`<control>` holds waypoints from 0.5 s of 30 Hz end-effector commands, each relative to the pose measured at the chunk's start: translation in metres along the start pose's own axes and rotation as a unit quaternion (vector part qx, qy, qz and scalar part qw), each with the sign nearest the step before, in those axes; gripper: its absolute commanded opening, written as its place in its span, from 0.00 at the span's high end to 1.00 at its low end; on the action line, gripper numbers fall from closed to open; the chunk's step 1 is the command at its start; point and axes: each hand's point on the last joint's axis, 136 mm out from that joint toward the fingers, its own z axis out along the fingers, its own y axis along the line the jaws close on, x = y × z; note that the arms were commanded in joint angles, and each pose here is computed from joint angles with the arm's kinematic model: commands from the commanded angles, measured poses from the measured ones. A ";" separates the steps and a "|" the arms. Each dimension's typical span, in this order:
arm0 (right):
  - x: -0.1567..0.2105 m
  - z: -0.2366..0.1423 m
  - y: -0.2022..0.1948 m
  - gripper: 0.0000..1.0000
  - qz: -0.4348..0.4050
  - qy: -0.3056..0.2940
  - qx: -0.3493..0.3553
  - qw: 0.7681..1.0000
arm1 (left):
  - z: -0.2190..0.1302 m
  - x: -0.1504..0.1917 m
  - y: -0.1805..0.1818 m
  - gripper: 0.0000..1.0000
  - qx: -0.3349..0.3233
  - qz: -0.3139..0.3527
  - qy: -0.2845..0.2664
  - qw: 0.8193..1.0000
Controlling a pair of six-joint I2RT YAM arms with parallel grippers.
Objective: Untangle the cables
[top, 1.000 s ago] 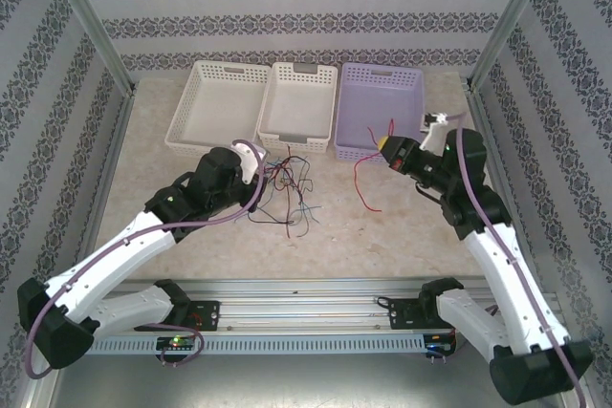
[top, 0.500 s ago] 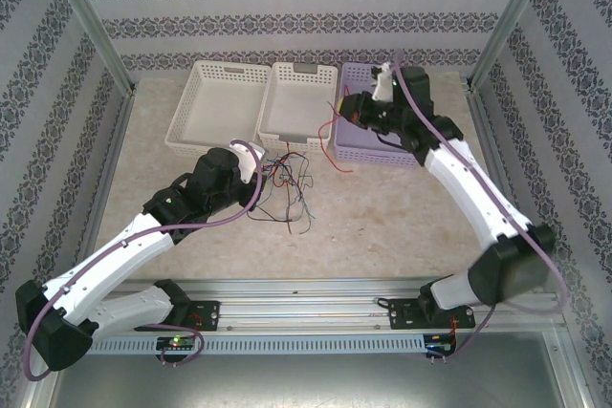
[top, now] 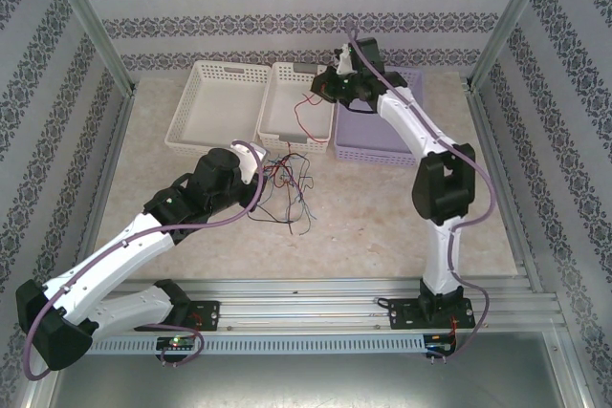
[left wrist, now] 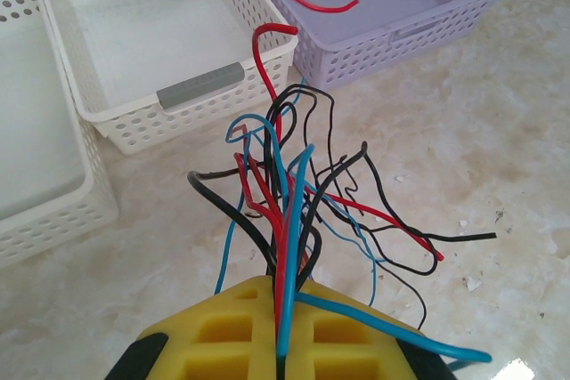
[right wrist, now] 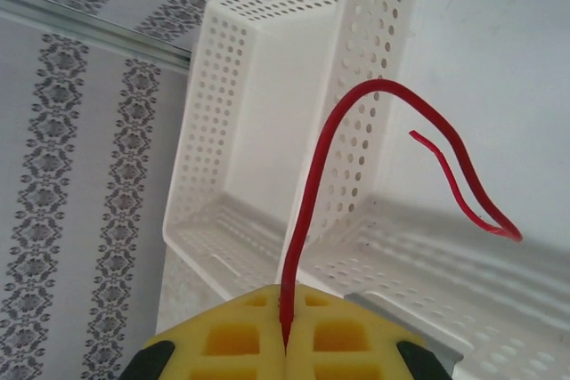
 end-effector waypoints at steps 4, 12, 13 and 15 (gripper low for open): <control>0.000 0.026 -0.004 1.00 -0.006 0.025 0.011 1.000 | 0.000 -0.005 -0.006 1.00 0.008 0.013 -0.013 1.000; -0.006 0.054 -0.028 1.00 -0.003 0.040 0.045 0.998 | -0.001 -0.006 -0.007 1.00 0.011 0.013 -0.014 1.000; -0.006 0.057 -0.031 1.00 0.000 0.041 0.048 0.998 | -0.001 -0.006 -0.007 1.00 0.012 0.013 -0.014 1.000; -0.005 0.061 -0.035 1.00 0.002 0.041 0.054 0.998 | -0.002 -0.006 -0.007 1.00 0.012 0.013 -0.014 1.000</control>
